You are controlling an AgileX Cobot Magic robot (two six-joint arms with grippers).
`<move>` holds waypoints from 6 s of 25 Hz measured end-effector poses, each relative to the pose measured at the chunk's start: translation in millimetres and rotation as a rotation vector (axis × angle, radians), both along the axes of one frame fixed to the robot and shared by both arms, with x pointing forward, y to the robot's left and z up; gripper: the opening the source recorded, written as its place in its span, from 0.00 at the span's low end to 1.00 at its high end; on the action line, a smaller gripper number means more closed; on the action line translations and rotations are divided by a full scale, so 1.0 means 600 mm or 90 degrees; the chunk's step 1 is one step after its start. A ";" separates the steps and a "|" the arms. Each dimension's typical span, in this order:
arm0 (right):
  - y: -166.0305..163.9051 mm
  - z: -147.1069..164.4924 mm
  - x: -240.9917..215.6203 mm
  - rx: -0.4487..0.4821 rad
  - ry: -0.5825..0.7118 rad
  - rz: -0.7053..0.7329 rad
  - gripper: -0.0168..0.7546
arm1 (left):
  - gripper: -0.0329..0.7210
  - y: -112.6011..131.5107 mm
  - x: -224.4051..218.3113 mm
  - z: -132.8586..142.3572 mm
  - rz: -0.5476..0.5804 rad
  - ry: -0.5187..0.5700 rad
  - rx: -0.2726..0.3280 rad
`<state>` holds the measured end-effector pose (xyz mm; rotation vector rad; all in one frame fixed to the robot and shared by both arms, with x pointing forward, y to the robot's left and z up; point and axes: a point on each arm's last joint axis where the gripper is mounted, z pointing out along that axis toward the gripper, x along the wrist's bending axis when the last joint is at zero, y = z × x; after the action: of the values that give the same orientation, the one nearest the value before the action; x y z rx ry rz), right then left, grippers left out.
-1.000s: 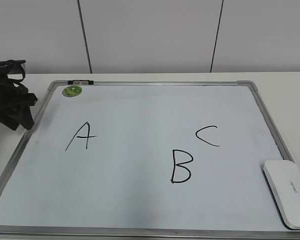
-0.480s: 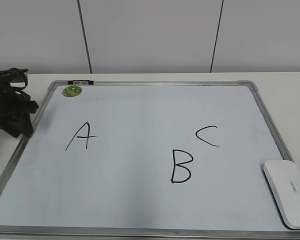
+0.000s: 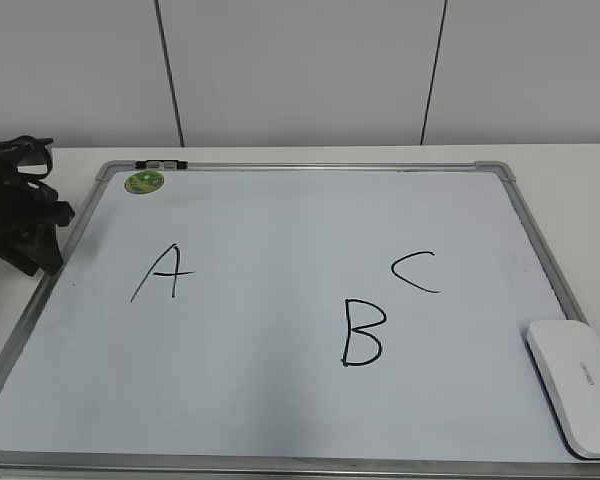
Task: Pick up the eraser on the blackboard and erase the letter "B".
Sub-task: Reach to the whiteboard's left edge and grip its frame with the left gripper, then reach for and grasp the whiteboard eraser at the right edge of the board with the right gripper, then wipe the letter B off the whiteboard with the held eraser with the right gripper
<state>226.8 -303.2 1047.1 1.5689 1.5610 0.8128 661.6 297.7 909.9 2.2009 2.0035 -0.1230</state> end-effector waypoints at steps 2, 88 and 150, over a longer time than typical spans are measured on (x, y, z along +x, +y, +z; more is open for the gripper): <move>0.000 0.000 0.000 0.000 0.000 0.000 0.79 | 0.32 0.000 0.000 0.000 0.000 0.000 0.000; 0.058 -0.109 0.390 0.062 0.511 0.077 0.87 | 0.06 -0.003 0.001 -0.014 0.022 0.027 -0.028; 0.224 -0.060 0.504 -0.021 0.531 0.261 0.74 | 0.06 -0.003 0.002 -0.014 0.026 0.025 -0.033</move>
<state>529.4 -168.6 1010.9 1.6848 2.5316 0.3155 662.7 295.7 901.7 2.1400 2.0405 -0.2123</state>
